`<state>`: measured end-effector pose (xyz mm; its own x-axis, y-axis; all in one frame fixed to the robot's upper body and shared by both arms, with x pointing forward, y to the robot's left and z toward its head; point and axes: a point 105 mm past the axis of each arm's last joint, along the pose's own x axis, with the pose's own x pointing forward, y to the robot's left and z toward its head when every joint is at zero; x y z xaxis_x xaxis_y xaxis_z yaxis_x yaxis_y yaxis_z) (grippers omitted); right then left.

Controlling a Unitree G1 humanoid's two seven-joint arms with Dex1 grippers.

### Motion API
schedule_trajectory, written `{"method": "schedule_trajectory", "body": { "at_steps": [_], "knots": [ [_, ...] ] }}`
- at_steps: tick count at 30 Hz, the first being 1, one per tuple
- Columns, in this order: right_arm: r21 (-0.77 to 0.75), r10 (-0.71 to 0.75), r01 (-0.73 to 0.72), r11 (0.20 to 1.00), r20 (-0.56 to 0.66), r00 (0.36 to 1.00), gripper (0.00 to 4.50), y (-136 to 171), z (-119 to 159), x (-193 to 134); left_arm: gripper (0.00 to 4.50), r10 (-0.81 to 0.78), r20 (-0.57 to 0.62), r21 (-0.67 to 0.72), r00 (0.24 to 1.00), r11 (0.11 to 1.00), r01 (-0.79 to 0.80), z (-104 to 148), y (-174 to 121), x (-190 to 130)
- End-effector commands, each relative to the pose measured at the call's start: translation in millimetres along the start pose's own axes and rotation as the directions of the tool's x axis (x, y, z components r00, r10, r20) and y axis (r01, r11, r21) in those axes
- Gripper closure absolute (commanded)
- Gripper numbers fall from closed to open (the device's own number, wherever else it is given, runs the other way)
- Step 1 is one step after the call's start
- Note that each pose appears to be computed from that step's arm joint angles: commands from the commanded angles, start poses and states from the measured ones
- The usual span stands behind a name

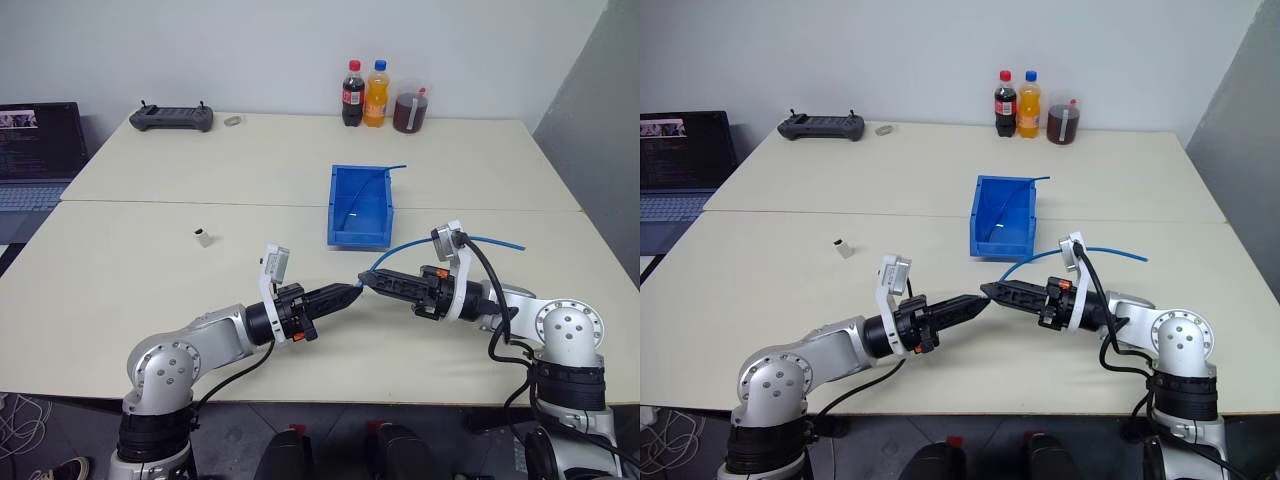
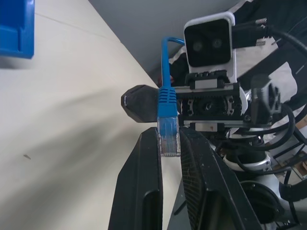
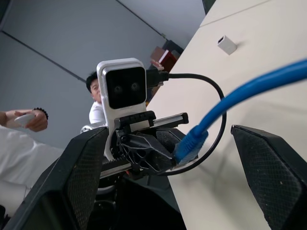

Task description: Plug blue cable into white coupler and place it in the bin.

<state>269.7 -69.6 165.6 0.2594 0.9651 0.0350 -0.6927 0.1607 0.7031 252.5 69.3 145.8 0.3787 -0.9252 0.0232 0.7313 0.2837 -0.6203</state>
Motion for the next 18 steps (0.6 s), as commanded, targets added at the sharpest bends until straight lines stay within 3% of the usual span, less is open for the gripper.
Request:
{"method": "schedule_trajectory", "body": {
  "at_steps": [1, 3, 6, 18],
  "knots": [
    [-0.022, 0.049, -0.049, 0.999, -0.009, 0.999, 0.16, 10.1, 1.0, 2.9, 4.25, -0.058, 0.014, 0.041, 0.998, 0.998, 0.057, 3.9, -16.2, 1.3],
    [-0.021, 0.050, -0.050, 0.999, -0.012, 0.999, 0.16, 9.4, 0.8, 3.2, 4.25, -0.052, 0.013, 0.044, 0.999, 0.998, 0.051, 3.2, -15.5, 0.3],
    [-0.021, 0.051, -0.051, 0.998, -0.020, 0.999, 0.59, 9.0, 0.2, 2.7, 4.25, -0.046, 0.022, 0.043, 0.999, 0.998, 0.045, 4.2, -14.6, -0.5],
    [-0.013, 0.078, -0.079, 0.997, -0.044, 0.996, 3.48, 11.0, -0.7, -1.1, 4.25, -0.049, 0.016, 0.060, 0.999, 0.997, 0.048, 4.8, -15.2, -1.3]
  ]
}}
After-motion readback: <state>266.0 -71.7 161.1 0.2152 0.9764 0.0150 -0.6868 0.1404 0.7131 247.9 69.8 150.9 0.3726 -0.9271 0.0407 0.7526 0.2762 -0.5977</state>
